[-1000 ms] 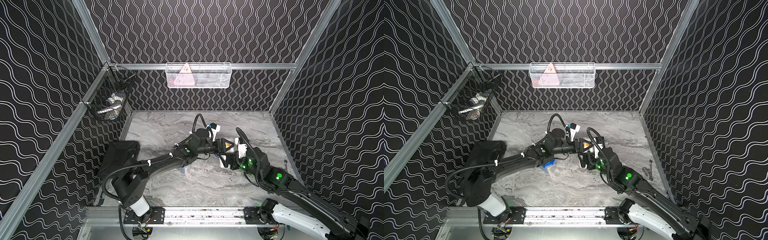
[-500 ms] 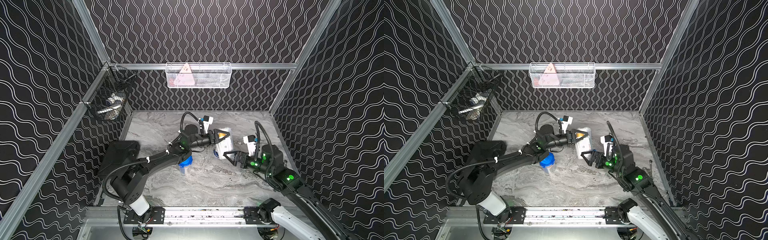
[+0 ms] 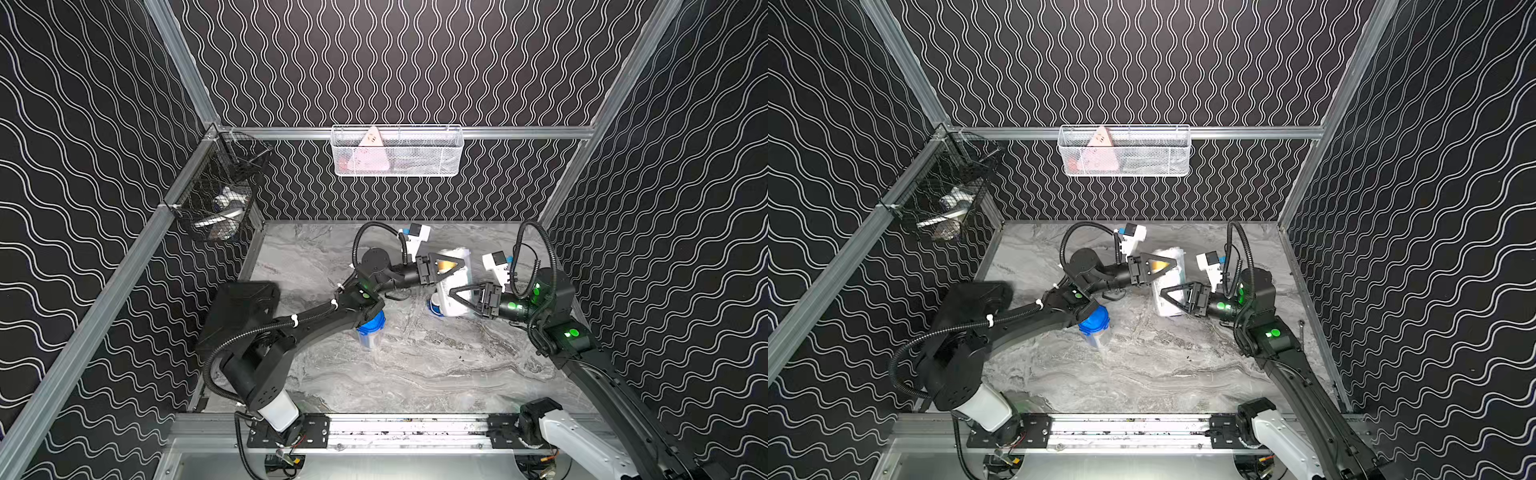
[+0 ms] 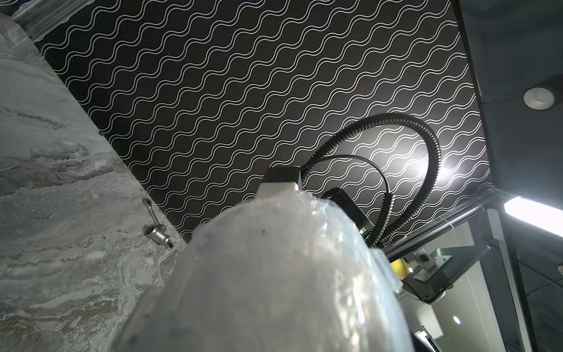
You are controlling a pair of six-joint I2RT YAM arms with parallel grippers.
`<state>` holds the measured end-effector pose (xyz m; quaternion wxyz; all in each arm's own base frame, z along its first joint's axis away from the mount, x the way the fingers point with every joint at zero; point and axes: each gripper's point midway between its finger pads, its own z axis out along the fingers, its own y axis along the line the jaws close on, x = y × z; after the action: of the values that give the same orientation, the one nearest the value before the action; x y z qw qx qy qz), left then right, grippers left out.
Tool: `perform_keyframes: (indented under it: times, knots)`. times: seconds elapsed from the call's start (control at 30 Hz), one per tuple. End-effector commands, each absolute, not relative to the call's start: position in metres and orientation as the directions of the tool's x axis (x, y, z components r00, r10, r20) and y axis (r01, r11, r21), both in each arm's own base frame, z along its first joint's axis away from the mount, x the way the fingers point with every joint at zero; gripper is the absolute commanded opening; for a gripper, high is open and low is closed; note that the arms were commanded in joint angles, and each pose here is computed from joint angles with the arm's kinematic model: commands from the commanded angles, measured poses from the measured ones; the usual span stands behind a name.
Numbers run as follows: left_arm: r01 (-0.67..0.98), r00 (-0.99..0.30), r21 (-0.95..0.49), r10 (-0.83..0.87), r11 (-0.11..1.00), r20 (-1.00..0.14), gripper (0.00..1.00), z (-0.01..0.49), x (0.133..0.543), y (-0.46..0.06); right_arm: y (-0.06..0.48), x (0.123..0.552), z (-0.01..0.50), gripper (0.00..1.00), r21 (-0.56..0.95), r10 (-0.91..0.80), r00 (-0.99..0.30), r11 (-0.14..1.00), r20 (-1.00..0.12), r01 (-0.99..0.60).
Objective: Take out toiletry kits
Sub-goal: Adjust the container.
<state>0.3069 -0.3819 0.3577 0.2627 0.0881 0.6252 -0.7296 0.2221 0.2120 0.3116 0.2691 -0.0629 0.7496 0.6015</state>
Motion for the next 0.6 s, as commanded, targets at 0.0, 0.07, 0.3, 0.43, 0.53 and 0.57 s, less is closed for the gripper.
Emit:
perform_keyframes:
  times: [0.0,0.07,0.3,0.43,0.53,0.57]
  knots:
    - [0.536,-0.823,-0.831,-0.313,-0.151,-0.474,0.67,0.383,0.305,-0.378,0.216,0.216,0.32,0.85,0.856,0.201,-0.837,0.224,-0.508,-0.466]
    - [0.533,-0.824,-0.833,-0.316,-0.15,-0.471,0.67,0.382,0.307,-0.378,0.215,0.214,0.32,0.85,0.849,0.201,-0.831,0.231,-0.52,-0.475]
    - [0.507,-0.84,-0.84,-0.327,-0.193,-0.432,0.68,0.384,0.307,-0.381,0.216,0.214,0.329,0.81,0.818,0.205,-0.796,0.242,-0.569,-0.522]
    - [0.507,-0.841,-0.842,-0.318,-0.182,-0.438,0.68,0.382,0.304,-0.385,0.217,0.216,0.333,0.73,0.814,0.211,-0.789,0.229,-0.577,-0.534]
    - [0.515,-0.838,-0.839,-0.309,-0.175,-0.45,0.69,0.383,0.299,-0.39,0.219,0.216,0.337,0.67,0.811,0.214,-0.784,0.218,-0.582,-0.543]
    - [0.514,-0.839,-0.841,-0.306,-0.172,-0.45,0.69,0.381,0.299,-0.391,0.219,0.216,0.337,0.64,0.811,0.214,-0.784,0.217,-0.583,-0.543]
